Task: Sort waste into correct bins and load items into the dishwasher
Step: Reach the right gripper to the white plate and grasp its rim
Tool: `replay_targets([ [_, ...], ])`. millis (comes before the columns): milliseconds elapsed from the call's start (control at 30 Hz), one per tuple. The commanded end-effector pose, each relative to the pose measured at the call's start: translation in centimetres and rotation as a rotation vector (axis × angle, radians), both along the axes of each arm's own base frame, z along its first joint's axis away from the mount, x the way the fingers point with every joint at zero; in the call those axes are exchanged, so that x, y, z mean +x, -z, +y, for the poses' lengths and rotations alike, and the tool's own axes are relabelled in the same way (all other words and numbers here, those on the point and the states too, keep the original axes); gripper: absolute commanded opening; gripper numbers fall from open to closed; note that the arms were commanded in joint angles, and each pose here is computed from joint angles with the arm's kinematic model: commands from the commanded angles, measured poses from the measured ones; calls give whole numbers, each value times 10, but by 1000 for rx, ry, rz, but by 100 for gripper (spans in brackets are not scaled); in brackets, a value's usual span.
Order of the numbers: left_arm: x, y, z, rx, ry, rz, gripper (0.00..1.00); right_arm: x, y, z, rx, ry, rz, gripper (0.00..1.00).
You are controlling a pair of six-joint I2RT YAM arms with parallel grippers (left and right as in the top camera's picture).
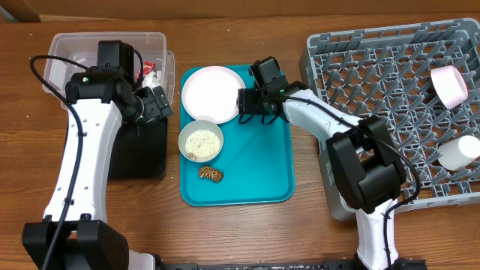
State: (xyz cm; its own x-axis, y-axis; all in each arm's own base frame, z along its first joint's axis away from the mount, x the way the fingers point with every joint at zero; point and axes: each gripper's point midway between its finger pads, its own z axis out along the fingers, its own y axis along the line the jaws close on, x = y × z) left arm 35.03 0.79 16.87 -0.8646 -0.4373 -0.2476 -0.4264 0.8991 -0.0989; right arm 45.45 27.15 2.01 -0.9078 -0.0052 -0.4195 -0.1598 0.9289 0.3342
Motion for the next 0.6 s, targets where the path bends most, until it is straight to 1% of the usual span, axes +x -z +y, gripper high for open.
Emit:
replay_targets([
  [0, 1, -9, 1, 9, -4, -28, 100, -1, 14, 4, 5, 12, 31, 61],
  [67, 1, -9, 1, 9, -4, -28, 100, -6, 26, -1, -30, 22, 61, 41],
  [100, 1, -9, 1, 9, -4, -27, 100, -7, 28, -5, -46, 28, 65, 38],
  [133, 1, -9, 1, 9, -4, -27, 100, -7, 30, -10, -73, 44, 67, 31],
  [167, 1, -9, 1, 9, -4, -27, 100, -7, 31, -14, -91, 52, 66, 27],
  [200, 1, -9, 1, 9, -4, -27, 100, -7, 31, -17, -105, 59, 66, 25],
  [367, 1, -9, 1, 9, -4, -27, 100, -11, 33, -46, -161, 108, 119, 5],
  [467, 1, -9, 1, 9, -4, -27, 100, -7, 20, -68, -166, 139, 127, 4],
  [567, 1, -9, 1, 9, -4, -27, 100, -3, -3, -86, -180, 120, 100, 4],
])
